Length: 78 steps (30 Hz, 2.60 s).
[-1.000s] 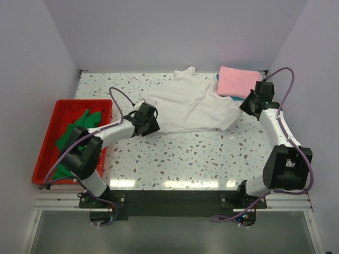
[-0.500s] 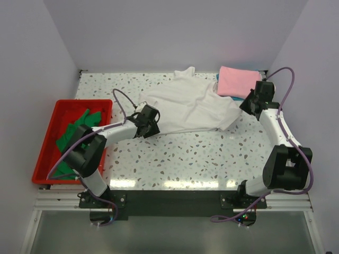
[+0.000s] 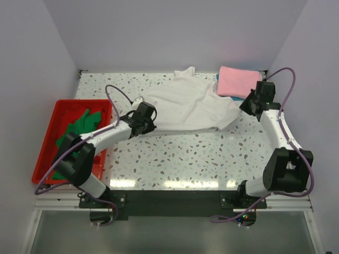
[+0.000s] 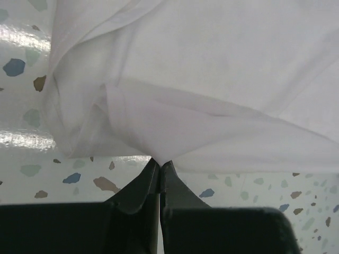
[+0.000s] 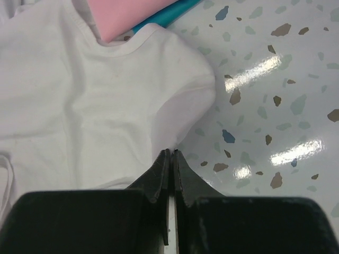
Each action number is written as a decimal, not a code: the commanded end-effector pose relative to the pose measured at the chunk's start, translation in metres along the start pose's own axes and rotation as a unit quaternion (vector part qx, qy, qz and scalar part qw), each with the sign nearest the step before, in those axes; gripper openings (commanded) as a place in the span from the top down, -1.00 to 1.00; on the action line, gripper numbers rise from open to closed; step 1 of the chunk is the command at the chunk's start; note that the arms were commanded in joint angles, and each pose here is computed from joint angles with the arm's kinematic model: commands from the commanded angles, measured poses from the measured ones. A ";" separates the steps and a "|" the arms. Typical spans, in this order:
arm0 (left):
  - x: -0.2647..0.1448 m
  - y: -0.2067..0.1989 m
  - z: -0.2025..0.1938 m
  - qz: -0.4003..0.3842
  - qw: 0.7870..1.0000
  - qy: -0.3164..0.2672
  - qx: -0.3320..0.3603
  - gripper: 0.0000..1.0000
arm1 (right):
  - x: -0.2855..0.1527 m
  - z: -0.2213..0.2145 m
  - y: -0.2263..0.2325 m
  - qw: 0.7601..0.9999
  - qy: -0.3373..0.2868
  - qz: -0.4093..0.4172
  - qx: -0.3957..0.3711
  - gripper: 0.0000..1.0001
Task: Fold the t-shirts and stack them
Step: Flatten the tshirt out
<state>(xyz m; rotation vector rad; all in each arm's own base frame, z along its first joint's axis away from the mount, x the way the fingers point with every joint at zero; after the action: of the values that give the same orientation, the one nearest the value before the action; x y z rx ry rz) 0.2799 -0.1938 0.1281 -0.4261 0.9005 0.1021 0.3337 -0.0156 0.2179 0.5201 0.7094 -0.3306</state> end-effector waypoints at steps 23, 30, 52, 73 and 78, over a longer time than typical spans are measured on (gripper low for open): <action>-0.342 0.036 0.130 -0.203 0.912 -0.355 -0.012 1.00 | -0.346 0.075 0.035 0.932 -0.291 0.215 -0.011 1.00; -0.296 -0.015 0.171 -0.196 0.910 -0.365 0.020 1.00 | -0.304 0.120 0.074 0.914 -0.297 0.277 -0.022 1.00; -0.251 -0.060 0.355 -0.325 0.834 -0.444 0.045 1.00 | -0.233 0.232 0.149 0.865 -0.354 0.355 -0.002 1.00; -0.043 0.119 0.009 -0.191 0.972 -0.073 -0.120 0.87 | -0.070 -0.109 -0.040 0.991 0.035 0.118 0.061 1.00; -0.043 0.129 -0.019 -0.140 0.981 -0.053 -0.125 0.64 | -0.062 -0.159 -0.065 0.988 0.100 0.085 0.083 1.00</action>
<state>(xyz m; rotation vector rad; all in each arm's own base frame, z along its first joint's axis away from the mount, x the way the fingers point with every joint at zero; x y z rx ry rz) 0.1987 -0.0773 0.0959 -0.7492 0.8261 -0.0259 0.1880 0.0221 0.1485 0.7273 0.8038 -0.1821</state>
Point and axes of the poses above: each gripper's point midway between its finger pads, its own x axis out along the fingers, its own y axis along the line the jaws close on, z = x × y, the point moved 9 cm from there along -x, back along the fingers
